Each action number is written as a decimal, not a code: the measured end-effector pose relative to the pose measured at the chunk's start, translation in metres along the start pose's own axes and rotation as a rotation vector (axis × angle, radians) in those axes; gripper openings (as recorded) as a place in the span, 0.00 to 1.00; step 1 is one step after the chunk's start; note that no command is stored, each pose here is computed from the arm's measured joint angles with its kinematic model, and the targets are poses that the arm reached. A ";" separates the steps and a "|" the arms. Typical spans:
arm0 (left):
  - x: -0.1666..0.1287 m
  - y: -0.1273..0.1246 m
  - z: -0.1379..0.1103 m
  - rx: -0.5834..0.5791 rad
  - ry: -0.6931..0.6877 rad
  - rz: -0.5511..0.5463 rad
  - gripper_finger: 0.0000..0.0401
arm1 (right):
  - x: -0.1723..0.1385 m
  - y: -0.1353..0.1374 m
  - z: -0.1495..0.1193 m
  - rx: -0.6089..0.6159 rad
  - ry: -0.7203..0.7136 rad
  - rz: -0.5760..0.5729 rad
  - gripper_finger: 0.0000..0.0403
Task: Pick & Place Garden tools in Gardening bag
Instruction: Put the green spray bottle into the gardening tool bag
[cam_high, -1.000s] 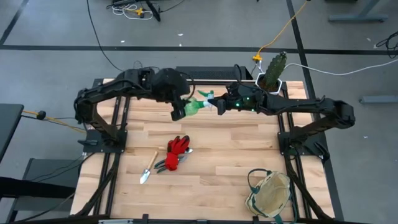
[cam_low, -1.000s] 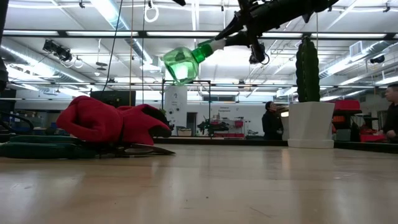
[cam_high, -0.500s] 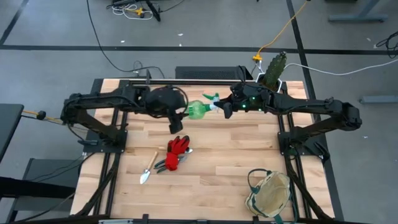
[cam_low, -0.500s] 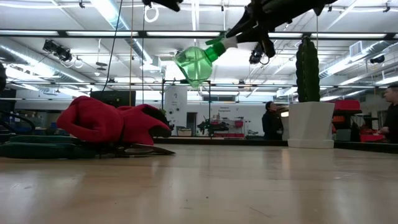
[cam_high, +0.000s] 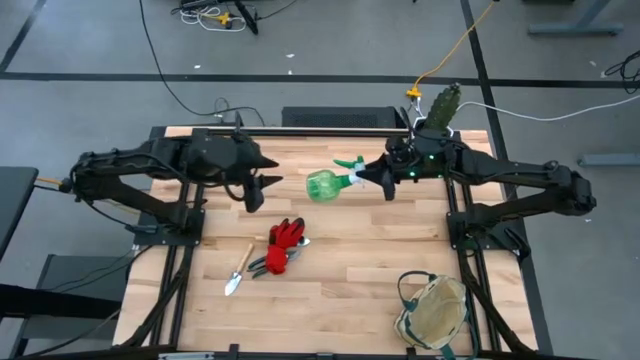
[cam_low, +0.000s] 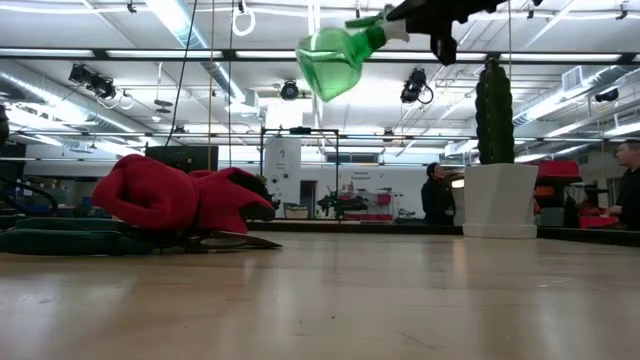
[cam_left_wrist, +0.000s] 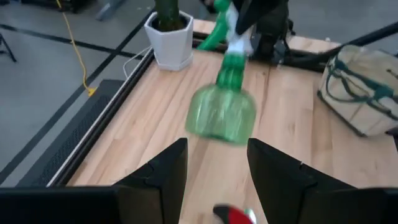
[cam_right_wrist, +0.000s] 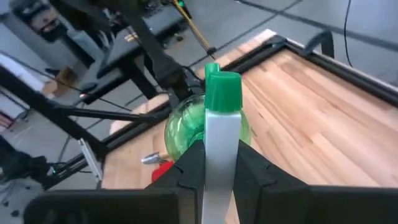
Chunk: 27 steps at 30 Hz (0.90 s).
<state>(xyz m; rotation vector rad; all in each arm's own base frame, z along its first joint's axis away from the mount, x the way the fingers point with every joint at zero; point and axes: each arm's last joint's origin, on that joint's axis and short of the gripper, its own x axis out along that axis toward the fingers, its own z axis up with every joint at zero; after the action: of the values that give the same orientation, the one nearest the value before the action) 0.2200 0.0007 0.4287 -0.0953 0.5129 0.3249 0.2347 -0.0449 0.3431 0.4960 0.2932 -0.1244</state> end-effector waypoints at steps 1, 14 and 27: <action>-0.001 0.000 0.003 -0.008 -0.025 -0.003 0.43 | -0.003 0.000 -0.001 -0.014 0.008 -0.003 0.14; 0.002 0.000 0.003 -0.011 -0.023 0.005 0.43 | -0.016 0.007 -0.009 -0.129 0.092 0.047 0.14; 0.002 0.000 0.004 -0.014 -0.030 0.005 0.43 | -0.064 0.037 -0.012 -0.317 0.082 0.383 0.14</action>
<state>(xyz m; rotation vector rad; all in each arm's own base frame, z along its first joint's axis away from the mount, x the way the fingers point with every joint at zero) 0.2236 0.0025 0.4307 -0.1024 0.4809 0.3343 0.1780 -0.0037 0.3690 0.2350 0.2870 0.3122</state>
